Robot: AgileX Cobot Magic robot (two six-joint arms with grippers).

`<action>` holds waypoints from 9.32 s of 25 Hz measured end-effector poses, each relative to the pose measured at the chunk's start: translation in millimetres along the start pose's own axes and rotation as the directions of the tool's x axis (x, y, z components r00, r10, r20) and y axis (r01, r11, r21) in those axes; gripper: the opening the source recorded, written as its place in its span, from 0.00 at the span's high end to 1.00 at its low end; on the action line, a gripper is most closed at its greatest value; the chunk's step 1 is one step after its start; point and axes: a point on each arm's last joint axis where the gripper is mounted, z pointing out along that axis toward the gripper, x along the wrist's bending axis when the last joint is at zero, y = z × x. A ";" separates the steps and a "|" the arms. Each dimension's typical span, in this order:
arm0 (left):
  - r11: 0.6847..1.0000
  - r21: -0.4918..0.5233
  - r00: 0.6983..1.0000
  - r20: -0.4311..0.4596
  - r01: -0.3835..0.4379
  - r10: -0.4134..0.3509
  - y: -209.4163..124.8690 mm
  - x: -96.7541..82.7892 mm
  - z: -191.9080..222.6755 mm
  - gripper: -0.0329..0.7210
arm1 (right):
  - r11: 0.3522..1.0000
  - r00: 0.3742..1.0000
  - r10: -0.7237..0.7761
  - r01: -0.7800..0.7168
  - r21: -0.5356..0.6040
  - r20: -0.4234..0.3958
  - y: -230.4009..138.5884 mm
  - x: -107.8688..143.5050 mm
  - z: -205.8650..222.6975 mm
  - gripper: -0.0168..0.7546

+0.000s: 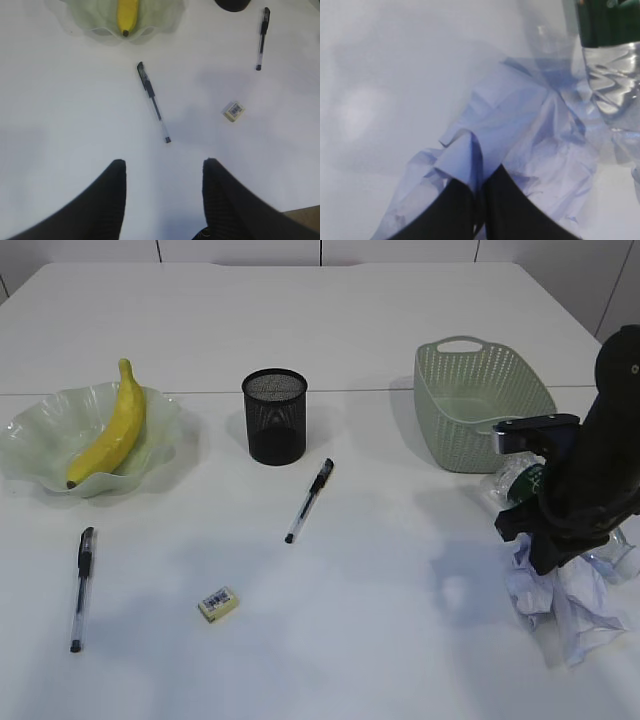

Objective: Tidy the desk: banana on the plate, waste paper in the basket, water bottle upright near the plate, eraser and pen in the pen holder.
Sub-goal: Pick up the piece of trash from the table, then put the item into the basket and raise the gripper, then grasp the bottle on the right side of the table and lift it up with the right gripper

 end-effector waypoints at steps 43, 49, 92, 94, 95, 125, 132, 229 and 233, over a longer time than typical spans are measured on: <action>1.000 -0.002 1.000 0.000 0.000 0.000 0.2 0.0 0.0 0.47 | 0.872 0.998 0.021 0.009 -0.489 0.056 92.7 -3.8 -138.9 0.98; 1.000 0.018 1.000 -0.004 -0.002 0.002 -1.6 0.4 0.0 0.45 | 0.850 0.997 0.034 0.008 -0.527 0.071 140.5 -9.8 -118.2 0.98; 0.996 0.081 0.998 -0.062 -0.023 0.028 -7.2 5.8 -0.6 0.45 | 0.851 0.994 0.099 -0.059 -0.522 0.048 127.8 -7.7 -181.6 0.33; 0.996 0.081 0.998 -0.062 -0.023 0.028 -7.2 5.8 -0.6 0.45 | 0.853 0.995 0.085 -0.052 -0.520 0.041 110.2 -4.6 -196.5 0.33; 0.996 0.081 0.998 -0.062 -0.023 0.028 -7.2 5.8 -0.6 0.45 | 0.858 0.996 0.075 -0.044 -0.511 0.040 100.2 -3.1 -200.6 0.33; 0.997 0.072 0.999 -0.049 -0.018 0.022 -6.4 4.6 -0.4 0.45 | 0.965 0.989 0.076 -0.042 -0.258 0.124 -58.4 -47.0 -96.2 0.33; 0.997 0.071 0.999 -0.047 -0.018 0.021 -6.4 4.4 -0.4 0.45 | 0.986 0.993 -0.031 0.048 -0.157 0.111 -45.8 -54.1 -59.6 0.33; 1.000 0.021 1.000 -0.022 -0.010 0.010 -1.9 2.0 -0.1 0.45 | 0.981 0.994 -0.085 0.096 -0.169 0.069 -9.7 -87.9 20.5 0.53; 1.000 0.021 1.000 -0.022 -0.010 0.010 -1.9 2.0 -0.1 0.45 | 0.986 0.995 -0.091 0.097 -0.138 0.048 -15.0 -85.1 10.9 0.54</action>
